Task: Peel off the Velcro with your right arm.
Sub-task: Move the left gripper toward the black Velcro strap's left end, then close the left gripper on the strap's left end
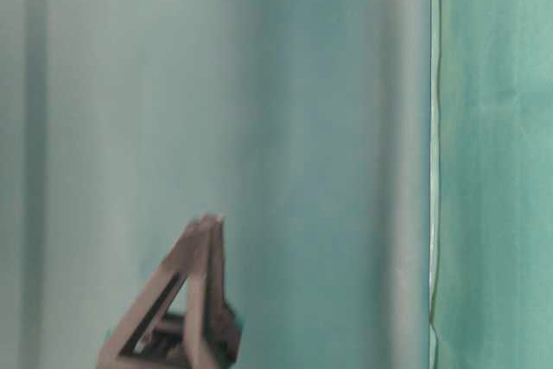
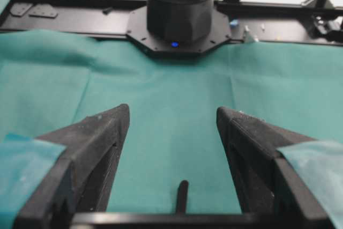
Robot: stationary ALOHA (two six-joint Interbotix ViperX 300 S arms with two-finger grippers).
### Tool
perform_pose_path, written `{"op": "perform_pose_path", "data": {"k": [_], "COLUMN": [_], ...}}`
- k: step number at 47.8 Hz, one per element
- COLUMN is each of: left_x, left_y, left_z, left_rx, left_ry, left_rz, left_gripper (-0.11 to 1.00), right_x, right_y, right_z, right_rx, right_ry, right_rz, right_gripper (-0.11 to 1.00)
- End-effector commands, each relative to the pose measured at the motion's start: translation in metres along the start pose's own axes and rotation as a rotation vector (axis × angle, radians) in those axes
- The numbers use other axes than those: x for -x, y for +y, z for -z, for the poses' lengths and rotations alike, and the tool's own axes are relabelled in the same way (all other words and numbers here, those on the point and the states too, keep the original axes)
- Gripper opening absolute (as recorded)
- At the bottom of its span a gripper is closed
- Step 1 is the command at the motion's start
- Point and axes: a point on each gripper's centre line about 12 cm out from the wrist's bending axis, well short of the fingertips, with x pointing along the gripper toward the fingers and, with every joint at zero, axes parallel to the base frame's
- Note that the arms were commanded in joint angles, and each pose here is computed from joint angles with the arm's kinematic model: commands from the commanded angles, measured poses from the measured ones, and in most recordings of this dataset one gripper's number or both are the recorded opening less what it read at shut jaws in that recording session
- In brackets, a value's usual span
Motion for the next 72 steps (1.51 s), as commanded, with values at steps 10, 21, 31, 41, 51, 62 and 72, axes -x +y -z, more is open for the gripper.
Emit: {"op": "perform_pose_path", "data": {"k": [10, 21, 31, 41, 51, 62, 72], "left_x": [-0.027, -0.035, -0.045, -0.059, -0.071, -0.082, -0.092], "left_y": [0.001, 0.0, -0.002, -0.002, -0.002, -0.001, 0.0], "left_z": [-0.009, -0.003, 0.003, 0.016, 0.034, 0.062, 0.086], "left_rx": [0.004, 0.01, 0.008, 0.001, -0.003, -0.001, -0.001], "left_ry": [0.047, 0.256, 0.446, 0.606, 0.655, 0.713, 0.765], "left_rz": [-0.003, -0.005, -0.002, -0.001, -0.001, -0.004, -0.005], "left_gripper": [0.67, 0.67, 0.67, 0.67, 0.67, 0.67, 0.67], "right_x": [-0.001, 0.0, 0.0, -0.001, -0.001, 0.0, 0.0], "right_y": [0.0, 0.0, 0.0, 0.0, 0.0, 0.001, 0.001], "right_z": [-0.004, -0.004, -0.004, -0.003, -0.003, -0.004, -0.002], "right_rx": [-0.001, -0.001, 0.0, 0.0, 0.0, 0.02, 0.018], "right_ry": [-0.022, -0.021, -0.021, -0.018, -0.021, -0.024, -0.02], "right_rz": [0.002, 0.0, -0.001, 0.0, -0.001, -0.008, -0.008], "right_gripper": [0.74, 0.74, 0.74, 0.74, 0.74, 0.74, 0.74]}}
